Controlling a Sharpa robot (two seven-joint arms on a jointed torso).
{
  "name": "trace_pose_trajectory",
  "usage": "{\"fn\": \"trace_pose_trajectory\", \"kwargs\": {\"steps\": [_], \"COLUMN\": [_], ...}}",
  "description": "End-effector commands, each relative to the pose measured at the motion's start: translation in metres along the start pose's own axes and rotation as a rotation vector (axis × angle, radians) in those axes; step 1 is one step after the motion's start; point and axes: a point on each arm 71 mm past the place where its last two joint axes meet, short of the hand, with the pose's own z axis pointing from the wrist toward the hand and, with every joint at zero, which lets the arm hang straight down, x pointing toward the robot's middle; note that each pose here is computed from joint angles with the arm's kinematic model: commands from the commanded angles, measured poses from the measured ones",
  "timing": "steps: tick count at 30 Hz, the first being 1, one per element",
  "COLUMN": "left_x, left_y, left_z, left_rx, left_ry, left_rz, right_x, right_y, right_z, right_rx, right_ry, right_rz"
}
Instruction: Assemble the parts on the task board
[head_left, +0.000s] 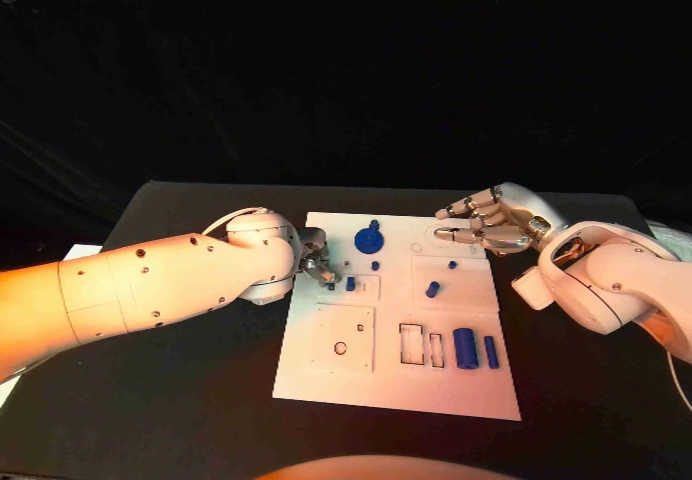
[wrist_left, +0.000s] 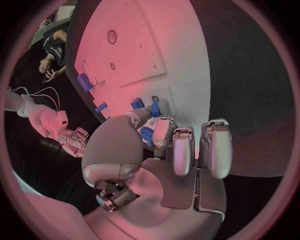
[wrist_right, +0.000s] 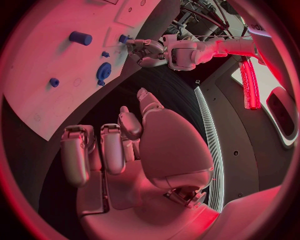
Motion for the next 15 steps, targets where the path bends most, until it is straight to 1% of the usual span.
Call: {"fn": "trace_pose_trajectory", "kwargs": {"steps": [1,15], "left_x": [0.0066,0.0110], "left_y": [0.0092,0.0113], "left_z": [0.0007,-0.0019], "left_rx": [-0.086,-0.086], "left_ry": [0.033,0.059], "left_rz": [0.034,0.051], "right_x": [0.0016,0.0015], "right_y": [0.0007,0.0003], "right_z": [0.0000,-0.0001], "right_rx": [-0.010,-0.009], "right_ry": [0.017,0.019], "right_rz": [-0.004,-0.004]}}
